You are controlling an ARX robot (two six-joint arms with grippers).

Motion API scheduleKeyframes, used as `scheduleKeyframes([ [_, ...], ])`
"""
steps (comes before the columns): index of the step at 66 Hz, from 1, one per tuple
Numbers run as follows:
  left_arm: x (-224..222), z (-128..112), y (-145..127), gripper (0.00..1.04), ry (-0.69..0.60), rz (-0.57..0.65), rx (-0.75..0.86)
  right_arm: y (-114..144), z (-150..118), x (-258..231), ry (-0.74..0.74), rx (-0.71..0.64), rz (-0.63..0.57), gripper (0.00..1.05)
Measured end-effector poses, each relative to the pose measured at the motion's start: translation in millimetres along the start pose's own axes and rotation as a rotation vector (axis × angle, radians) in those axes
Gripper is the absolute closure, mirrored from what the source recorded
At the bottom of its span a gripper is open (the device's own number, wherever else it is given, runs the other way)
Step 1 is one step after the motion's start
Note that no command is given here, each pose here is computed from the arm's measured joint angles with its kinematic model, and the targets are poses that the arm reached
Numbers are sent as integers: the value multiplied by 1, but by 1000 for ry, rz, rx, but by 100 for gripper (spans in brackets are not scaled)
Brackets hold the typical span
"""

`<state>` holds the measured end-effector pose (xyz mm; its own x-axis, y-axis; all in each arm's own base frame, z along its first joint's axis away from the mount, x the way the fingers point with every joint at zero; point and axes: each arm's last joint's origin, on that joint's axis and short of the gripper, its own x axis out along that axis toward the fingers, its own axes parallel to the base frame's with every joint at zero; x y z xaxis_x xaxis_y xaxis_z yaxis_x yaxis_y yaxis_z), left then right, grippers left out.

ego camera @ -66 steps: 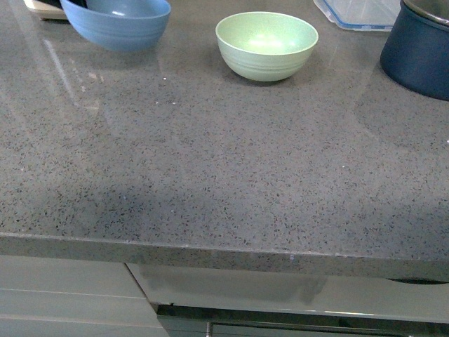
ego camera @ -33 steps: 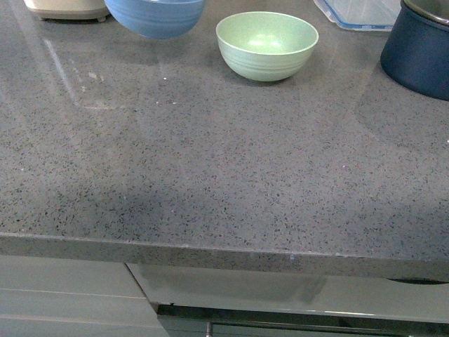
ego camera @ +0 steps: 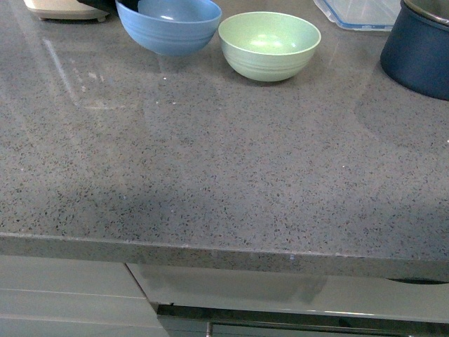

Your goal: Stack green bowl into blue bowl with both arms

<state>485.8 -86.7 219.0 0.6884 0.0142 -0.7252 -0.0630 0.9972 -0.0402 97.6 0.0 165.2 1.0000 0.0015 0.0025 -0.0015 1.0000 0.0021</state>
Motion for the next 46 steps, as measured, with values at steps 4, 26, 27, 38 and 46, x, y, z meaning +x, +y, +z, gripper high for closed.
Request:
scheduleKeyframes([
  [4,4,-3,1,99,6,3,-9,0,0,0,0,0,0,10],
  [26,13,-14,2,86,37,26,-36,0,0,0,0,0,0,10],
  [27,14,-14,2,82,38,26,-36,0,0,0,0,0,0,10],
  [38,14,-15,2,57,39,36,-45,0,0,0,0,0,0,10],
  [46,14,-15,3,38,34,47,-52,0,0,0,0,0,0,10],
])
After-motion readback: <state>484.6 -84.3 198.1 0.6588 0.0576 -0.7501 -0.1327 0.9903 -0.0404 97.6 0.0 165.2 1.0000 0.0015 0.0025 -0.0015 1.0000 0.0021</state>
